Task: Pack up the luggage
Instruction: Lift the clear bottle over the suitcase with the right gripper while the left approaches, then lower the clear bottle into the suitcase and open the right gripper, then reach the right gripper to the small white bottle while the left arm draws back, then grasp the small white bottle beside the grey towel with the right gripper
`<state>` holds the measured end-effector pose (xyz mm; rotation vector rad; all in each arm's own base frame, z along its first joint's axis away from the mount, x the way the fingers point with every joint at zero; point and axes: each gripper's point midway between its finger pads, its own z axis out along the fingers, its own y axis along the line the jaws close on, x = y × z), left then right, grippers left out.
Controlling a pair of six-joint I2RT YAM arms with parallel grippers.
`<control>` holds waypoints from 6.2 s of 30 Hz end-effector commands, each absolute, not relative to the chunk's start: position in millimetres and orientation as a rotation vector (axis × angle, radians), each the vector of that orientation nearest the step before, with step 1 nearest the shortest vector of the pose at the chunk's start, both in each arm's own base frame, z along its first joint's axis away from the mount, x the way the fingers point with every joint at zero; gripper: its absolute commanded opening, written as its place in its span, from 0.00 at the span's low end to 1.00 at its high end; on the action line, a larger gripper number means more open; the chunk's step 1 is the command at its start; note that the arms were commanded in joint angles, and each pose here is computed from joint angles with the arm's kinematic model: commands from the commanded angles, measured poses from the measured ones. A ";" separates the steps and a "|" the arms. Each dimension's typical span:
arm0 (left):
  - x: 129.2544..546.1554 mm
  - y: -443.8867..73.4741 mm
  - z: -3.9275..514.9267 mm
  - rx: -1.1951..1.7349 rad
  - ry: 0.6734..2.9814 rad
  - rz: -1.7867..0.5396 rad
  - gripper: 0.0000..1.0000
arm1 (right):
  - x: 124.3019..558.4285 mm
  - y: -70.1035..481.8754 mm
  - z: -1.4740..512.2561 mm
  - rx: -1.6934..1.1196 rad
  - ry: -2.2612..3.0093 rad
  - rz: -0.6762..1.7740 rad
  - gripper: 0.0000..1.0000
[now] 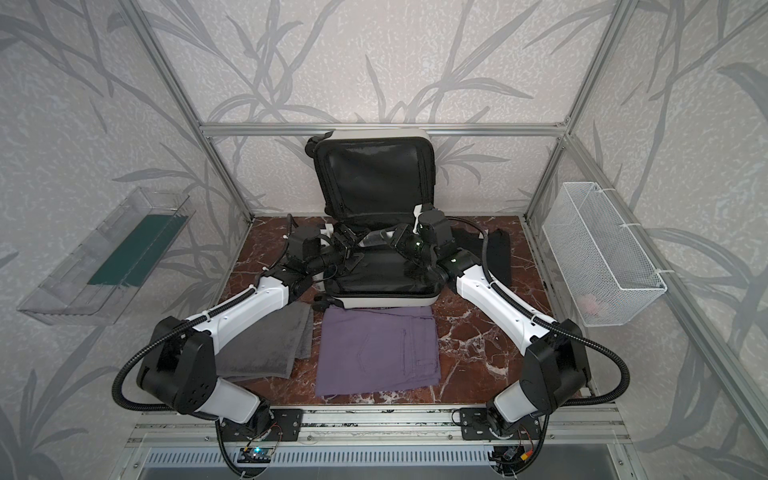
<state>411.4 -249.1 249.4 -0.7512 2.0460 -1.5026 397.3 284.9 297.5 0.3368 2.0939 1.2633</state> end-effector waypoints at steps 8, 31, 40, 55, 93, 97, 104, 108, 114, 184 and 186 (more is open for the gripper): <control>447.3 -253.8 256.7 -0.806 1.940 -1.610 0.83 | 408.8 298.6 286.9 0.370 2.031 1.450 0.21; 459.0 -250.5 157.7 -0.857 2.113 -1.376 0.58 | 460.3 298.9 127.2 0.665 2.226 1.523 0.22; 459.0 -250.6 136.8 -0.868 2.159 -1.323 0.60 | 478.8 301.7 90.1 0.735 2.289 1.476 0.28; 464.9 -252.7 160.0 -0.759 2.174 -1.274 0.62 | 488.7 272.0 96.6 0.741 2.430 1.191 0.92; 370.3 33.4 204.5 -1.104 1.978 -0.712 0.85 | 354.7 507.5 235.9 -1.018 2.201 0.587 0.77; 364.4 43.9 198.4 -1.146 1.972 -0.673 0.85 | 366.1 515.2 224.4 -1.026 2.156 0.554 0.76; 360.9 47.4 194.6 -1.155 1.980 -0.660 0.85 | 382.6 525.5 205.0 -1.030 2.113 0.501 0.76; 359.7 46.4 188.3 -1.166 1.991 -0.665 0.85 | 389.9 530.3 195.1 -1.022 2.103 0.487 0.76; 359.5 45.2 184.1 -1.173 1.997 -0.673 0.85 | 394.9 537.2 181.6 -1.020 2.102 0.508 0.76; 363.7 38.7 175.8 -1.164 2.014 -0.721 0.85 | 410.2 534.8 125.2 -1.009 2.182 0.502 0.53; 363.6 38.6 177.4 -1.161 2.011 -0.723 0.85 | 409.8 535.6 129.1 -1.008 2.174 0.508 0.47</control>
